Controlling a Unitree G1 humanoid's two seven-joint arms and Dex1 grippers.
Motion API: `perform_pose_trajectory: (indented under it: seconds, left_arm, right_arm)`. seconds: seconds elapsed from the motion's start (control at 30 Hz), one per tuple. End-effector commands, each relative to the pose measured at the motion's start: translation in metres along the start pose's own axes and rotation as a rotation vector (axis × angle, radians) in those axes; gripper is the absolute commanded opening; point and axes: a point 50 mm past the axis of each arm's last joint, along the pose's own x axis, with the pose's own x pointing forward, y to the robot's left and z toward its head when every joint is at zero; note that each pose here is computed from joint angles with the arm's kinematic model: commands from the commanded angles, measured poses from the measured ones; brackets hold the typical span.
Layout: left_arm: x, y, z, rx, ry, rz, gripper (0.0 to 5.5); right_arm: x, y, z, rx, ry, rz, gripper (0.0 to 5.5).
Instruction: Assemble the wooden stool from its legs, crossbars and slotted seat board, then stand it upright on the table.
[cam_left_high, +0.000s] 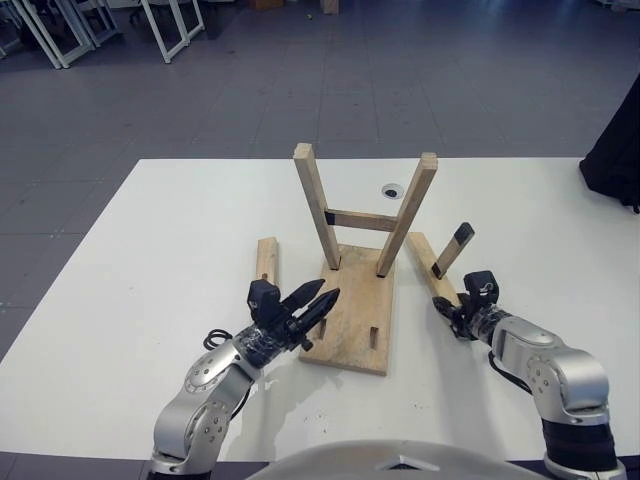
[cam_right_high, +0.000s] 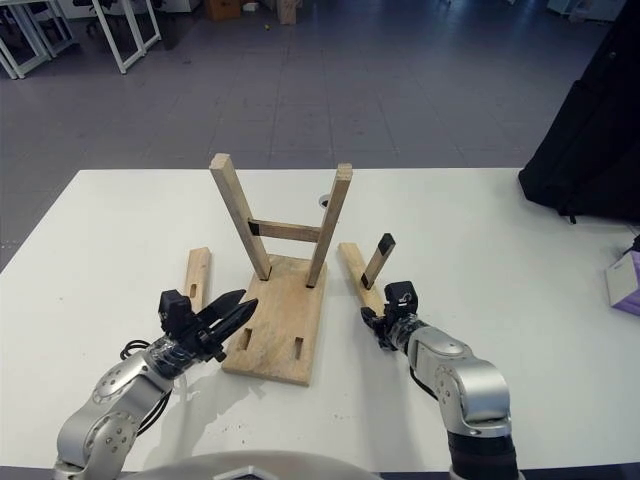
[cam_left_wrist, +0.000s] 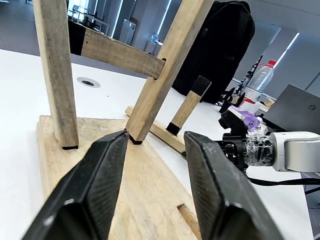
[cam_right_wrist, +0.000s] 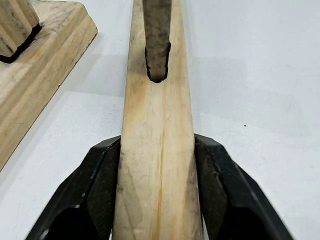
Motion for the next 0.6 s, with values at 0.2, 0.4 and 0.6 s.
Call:
perform_pose_trajectory:
  seconds: [0.2, 0.4, 0.6]
  left_arm:
    - [0.002, 0.006, 0.016, 0.025, -0.068, -0.107, 2.04]
    - [0.005, 0.011, 0.022, 0.03, -0.094, -0.109, 2.04]
    - [0.001, 0.009, 0.026, -0.092, -0.12, -0.18, 2.04]
  right_arm:
    - [-0.045, -0.021, 0.079, 0.694, -0.888, 0.562, 2.02]
    - [-0.093, 0.044, 0.098, 0.387, -0.885, 1.156, 2.02]
    - [-0.083, 0.052, 0.034, 0.222, -0.489, 1.228, 2.01]
